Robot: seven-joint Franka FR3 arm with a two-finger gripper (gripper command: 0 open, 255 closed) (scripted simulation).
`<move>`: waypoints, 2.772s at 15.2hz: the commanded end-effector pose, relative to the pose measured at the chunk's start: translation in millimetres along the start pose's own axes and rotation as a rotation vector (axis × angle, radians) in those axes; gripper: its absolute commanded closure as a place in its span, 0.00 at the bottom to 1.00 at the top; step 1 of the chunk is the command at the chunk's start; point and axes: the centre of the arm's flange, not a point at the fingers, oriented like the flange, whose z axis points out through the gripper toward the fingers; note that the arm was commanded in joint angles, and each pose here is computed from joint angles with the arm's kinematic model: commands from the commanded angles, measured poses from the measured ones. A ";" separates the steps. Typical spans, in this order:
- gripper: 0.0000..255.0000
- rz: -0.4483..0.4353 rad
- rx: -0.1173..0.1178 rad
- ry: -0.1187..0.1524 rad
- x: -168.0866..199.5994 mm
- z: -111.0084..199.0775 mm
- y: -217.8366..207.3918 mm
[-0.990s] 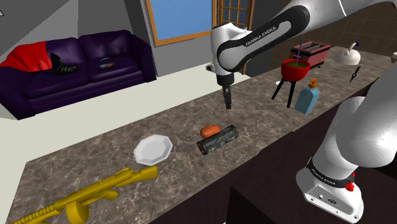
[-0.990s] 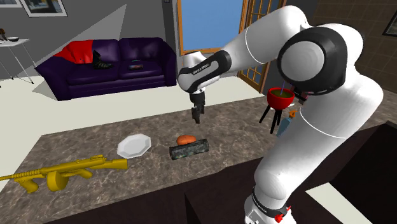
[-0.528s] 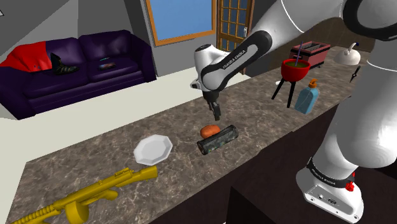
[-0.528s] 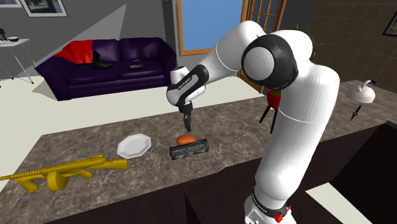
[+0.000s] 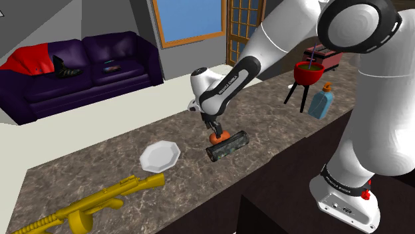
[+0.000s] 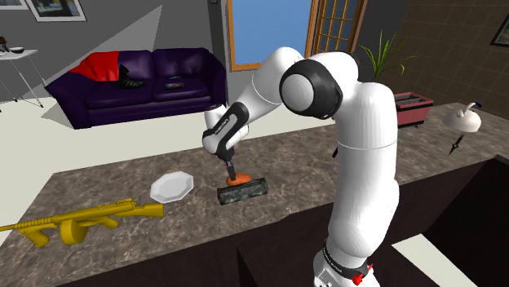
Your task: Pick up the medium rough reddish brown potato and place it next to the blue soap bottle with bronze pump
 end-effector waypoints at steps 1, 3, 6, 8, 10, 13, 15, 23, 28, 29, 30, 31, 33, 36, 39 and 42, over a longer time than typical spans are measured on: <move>0.00 -0.011 -0.001 0.000 1.7 10.7 1.1; 0.00 -0.011 -0.001 0.000 1.7 21.3 1.1; 0.00 -0.011 -0.001 0.000 1.7 34.8 1.1; 0.00 -0.011 -0.001 0.000 1.7 34.8 1.2; 0.00 -0.011 -0.001 0.000 1.7 34.9 1.2; 0.00 -0.011 -0.001 0.000 1.7 34.9 1.2; 1.00 -0.011 -0.001 0.000 0.5 35.4 1.1; 1.00 -0.011 -0.001 0.000 1.8 34.9 1.2; 1.00 -0.011 -0.001 0.000 -1.5 8.7 -0.5; 1.00 -0.011 -0.001 0.000 -2.1 3.5 -0.9; 1.00 -0.011 -0.001 0.000 -2.7 -1.7 -1.2; 1.00 -0.011 -0.001 0.000 -3.4 -7.0 -1.5; 1.00 -0.011 -0.001 0.000 -4.7 -17.4 -2.2; 1.00 -0.011 -0.001 0.000 -6.6 -33.1 -3.2; 1.00 -0.011 -0.001 0.000 -8.5 -48.8 -4.3; 1.00 -0.011 -0.001 0.000 -10.5 -64.5 -5.3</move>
